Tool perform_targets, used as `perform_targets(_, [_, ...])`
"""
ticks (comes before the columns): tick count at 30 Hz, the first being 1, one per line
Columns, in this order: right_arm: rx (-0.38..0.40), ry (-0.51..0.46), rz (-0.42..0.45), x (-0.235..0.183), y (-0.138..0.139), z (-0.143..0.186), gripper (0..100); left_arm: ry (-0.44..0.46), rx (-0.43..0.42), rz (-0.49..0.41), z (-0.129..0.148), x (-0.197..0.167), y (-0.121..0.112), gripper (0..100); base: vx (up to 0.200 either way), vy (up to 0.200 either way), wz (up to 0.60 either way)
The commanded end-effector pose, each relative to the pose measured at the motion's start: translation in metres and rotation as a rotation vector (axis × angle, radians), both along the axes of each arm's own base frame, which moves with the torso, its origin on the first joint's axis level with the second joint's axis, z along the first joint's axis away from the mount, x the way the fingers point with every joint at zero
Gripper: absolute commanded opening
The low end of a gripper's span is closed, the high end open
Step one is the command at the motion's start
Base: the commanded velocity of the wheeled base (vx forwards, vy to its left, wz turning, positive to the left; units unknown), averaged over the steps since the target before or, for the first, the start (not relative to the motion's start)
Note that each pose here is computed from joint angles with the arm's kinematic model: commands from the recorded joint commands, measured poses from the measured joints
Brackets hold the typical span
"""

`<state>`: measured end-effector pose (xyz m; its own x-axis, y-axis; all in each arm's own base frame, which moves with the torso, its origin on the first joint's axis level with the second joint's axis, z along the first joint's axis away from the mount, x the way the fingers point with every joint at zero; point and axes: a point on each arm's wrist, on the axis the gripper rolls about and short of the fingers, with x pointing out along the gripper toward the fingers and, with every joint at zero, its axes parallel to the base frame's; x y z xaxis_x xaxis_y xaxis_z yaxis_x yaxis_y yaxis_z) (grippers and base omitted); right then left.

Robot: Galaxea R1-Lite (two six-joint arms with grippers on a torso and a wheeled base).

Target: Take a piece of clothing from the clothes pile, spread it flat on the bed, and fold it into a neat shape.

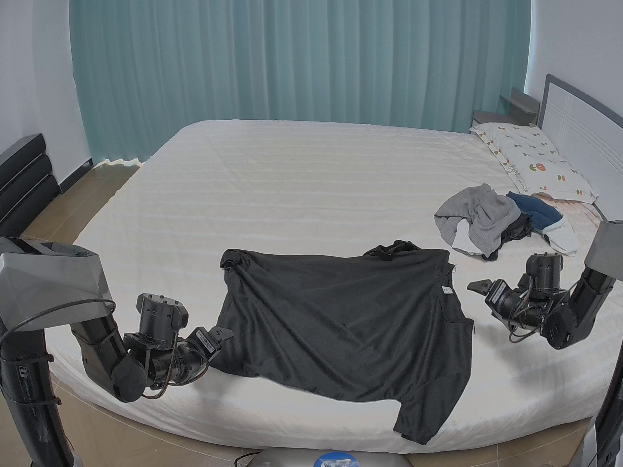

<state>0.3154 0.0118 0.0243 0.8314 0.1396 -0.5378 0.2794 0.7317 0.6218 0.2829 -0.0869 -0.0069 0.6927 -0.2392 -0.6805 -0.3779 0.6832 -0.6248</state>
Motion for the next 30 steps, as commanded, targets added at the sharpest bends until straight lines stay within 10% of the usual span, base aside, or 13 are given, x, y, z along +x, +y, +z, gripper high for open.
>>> perform_targets(1, [0.031, 0.021, 0.029, -0.035, 0.006, 0.004, 100, 0.014, 0.007, -0.006, -0.004, -0.004, -0.002, 100, -0.2, 0.0, 0.0])
perform_targets(30, [0.116, 0.083, 0.074, -0.044, 0.022, -0.015, 100, -0.09, 0.17, 0.102, -0.032, 0.052, -0.018, 100, -0.021, 0.0, 0.0])
